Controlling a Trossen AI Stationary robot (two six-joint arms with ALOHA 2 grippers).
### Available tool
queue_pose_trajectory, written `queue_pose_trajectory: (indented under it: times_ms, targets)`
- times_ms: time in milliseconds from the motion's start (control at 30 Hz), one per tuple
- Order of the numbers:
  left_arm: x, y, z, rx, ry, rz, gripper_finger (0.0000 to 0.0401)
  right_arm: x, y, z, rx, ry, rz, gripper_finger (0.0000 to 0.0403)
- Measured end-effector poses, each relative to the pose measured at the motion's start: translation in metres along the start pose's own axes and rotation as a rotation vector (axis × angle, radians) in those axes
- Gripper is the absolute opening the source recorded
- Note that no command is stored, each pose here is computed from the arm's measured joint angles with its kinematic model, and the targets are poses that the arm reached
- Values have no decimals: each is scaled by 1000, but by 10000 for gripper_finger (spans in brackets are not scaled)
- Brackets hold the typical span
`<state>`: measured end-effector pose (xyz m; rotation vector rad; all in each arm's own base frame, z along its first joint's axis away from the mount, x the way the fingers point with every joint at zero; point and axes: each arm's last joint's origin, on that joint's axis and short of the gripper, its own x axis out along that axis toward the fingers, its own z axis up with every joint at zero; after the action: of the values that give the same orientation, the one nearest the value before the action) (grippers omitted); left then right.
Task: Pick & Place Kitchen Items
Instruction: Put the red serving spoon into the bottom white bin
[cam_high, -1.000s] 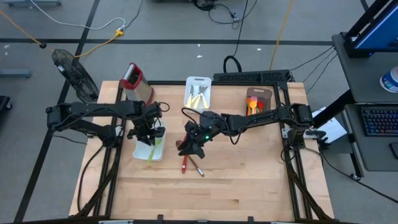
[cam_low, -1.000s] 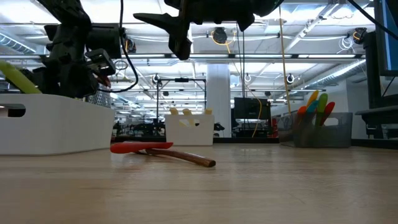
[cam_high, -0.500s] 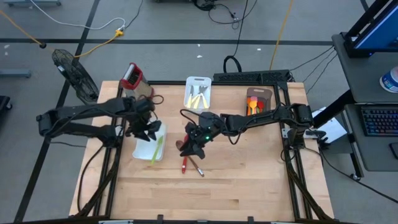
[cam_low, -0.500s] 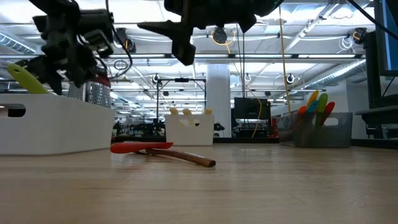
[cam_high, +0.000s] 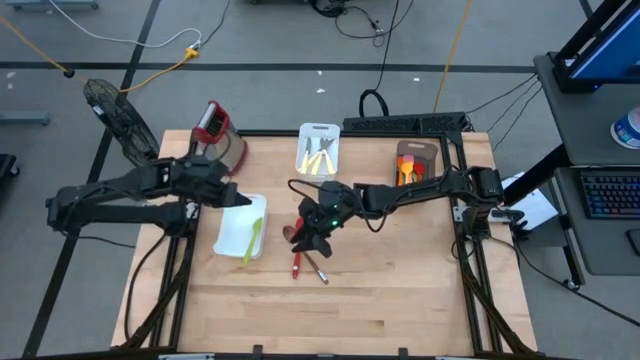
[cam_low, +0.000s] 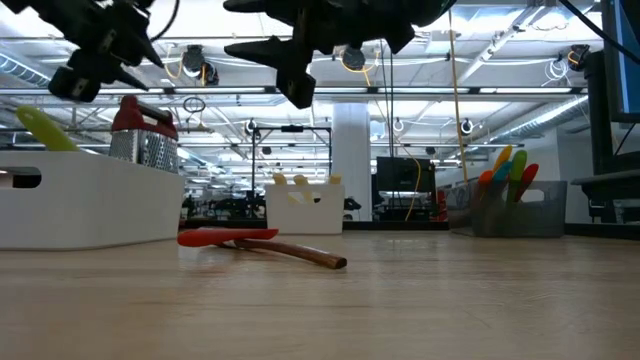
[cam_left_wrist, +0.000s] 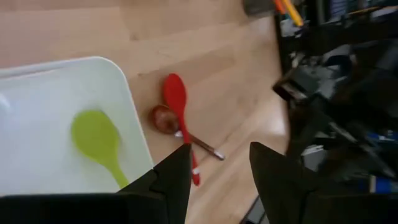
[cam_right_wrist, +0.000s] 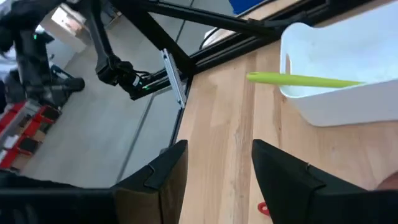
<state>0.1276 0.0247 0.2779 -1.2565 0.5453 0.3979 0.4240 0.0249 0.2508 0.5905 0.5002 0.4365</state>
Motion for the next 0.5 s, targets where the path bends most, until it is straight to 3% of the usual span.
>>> queue_pose_trajectory:
  times_ms: [133, 200, 500]
  targets:
    - [-10, -1, -6, 17, -21, -42, 170, 5, 9, -5, -28, 15, 20, 171]
    - [-13, -2, -9, 80, -29, -55, 170, 9, 15, -9, -26, 21, 16, 171]
    - [-26, -5, -17, 372, -86, -134, 170, 24, 34, -32, 52, -1, -215, 171]
